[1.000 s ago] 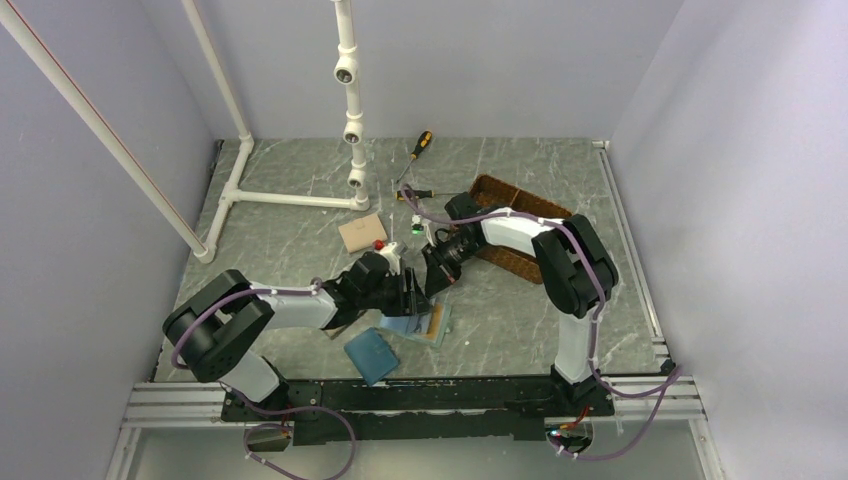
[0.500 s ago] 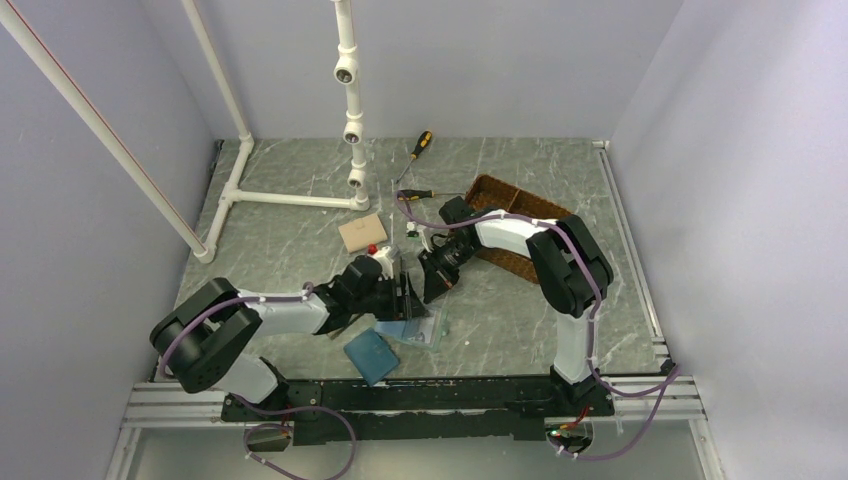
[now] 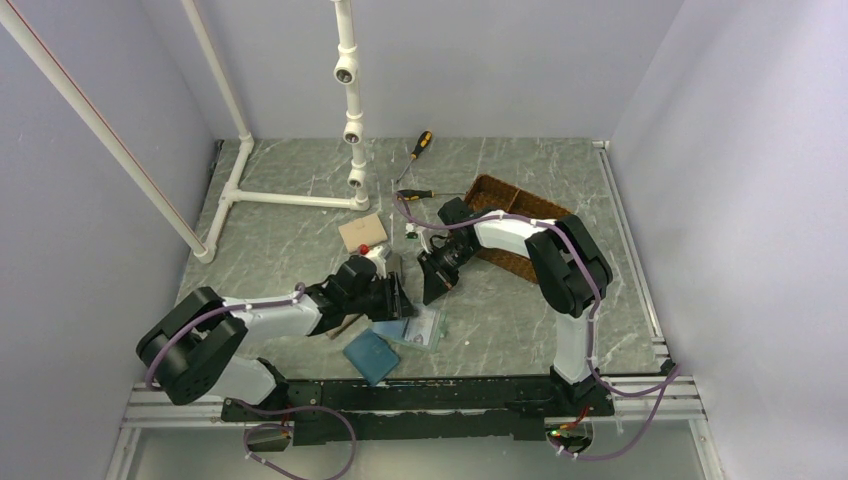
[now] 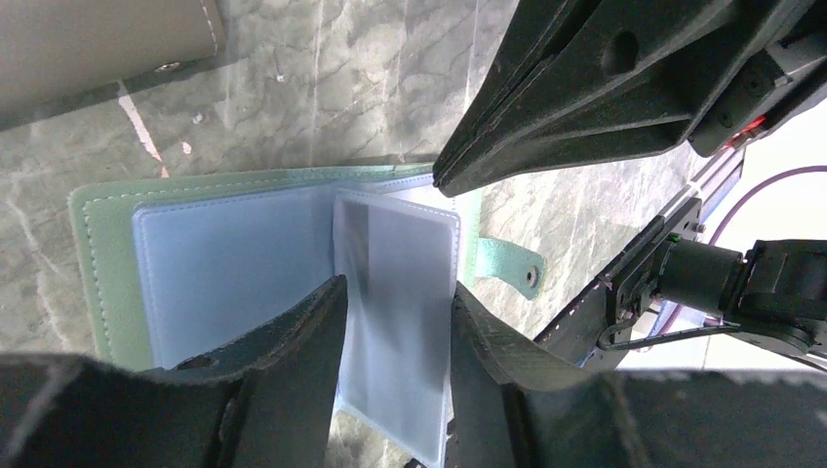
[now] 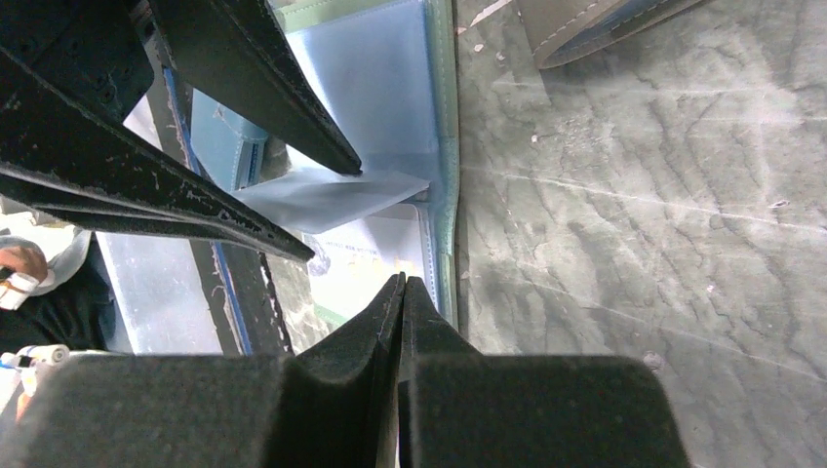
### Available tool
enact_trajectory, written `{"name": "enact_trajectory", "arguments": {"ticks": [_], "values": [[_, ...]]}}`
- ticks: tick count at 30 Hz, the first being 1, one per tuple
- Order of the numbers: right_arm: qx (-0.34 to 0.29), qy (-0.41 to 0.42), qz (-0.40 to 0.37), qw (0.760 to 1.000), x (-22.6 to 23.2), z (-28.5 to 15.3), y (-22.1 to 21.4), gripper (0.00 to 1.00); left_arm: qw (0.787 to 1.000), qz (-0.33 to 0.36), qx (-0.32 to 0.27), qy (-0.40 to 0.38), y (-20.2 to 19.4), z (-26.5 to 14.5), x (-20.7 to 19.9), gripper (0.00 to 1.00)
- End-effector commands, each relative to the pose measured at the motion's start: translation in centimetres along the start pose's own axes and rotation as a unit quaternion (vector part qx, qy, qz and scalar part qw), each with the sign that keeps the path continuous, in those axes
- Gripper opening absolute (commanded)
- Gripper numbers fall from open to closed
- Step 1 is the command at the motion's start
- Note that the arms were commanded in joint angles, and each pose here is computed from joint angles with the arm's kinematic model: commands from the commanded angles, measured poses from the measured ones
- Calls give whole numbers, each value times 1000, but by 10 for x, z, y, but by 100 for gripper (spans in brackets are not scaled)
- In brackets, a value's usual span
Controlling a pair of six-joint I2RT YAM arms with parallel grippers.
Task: Take the credit cards out of the card holder
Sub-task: Remove the credit card from the card holder.
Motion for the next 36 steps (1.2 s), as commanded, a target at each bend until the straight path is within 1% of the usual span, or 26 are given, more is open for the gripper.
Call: {"name": "enact_trajectory", "arguments": {"ticks": [1, 2, 4, 8, 15, 20, 30, 33, 35, 36], "values": [[-8, 12, -17, 1000, 4, -1, 10, 3, 1000, -4, -12, 17, 4, -8, 3, 45], [-9, 13, -17, 1000, 4, -1, 10, 3, 1000, -4, -13, 20, 5, -8, 3, 44], [-8, 14, -19, 1000, 5, -1, 10, 4, 1000, -3, -13, 27, 5, -10, 5, 36], [-6, 17, -22, 1000, 7, 0, 10, 4, 999, -3, -16, 39, 6, -12, 7, 26], [-3, 23, -31, 999, 10, 1, 11, 4, 999, -1, -18, 48, 7, -17, 8, 26], [-1, 28, -37, 999, 13, 1, 11, 5, 999, -3, -25, 39, 9, -23, 4, 29], [-2, 37, -47, 998, 18, 1, 13, 6, 999, -24, -22, 15, 9, -23, 6, 28], [-1, 38, -48, 998, 19, 0, 13, 6, 999, -26, -22, 14, 10, -23, 7, 26], [-2, 39, -49, 998, 20, 0, 14, 6, 999, -28, -22, 12, 10, -24, 7, 23], [-2, 40, -49, 998, 20, 0, 14, 6, 999, -29, -24, 11, 11, -23, 7, 20]]}}
Point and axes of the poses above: each gripper's point midway between its finger pads, its own z axis out along the fingers, its own x axis along the line the jaws close on, y = z × x, the point moved 3 cm from there along -z, back along the fingers, and after that the axes turned 9 degrees about -z, right-handed, at the moved point
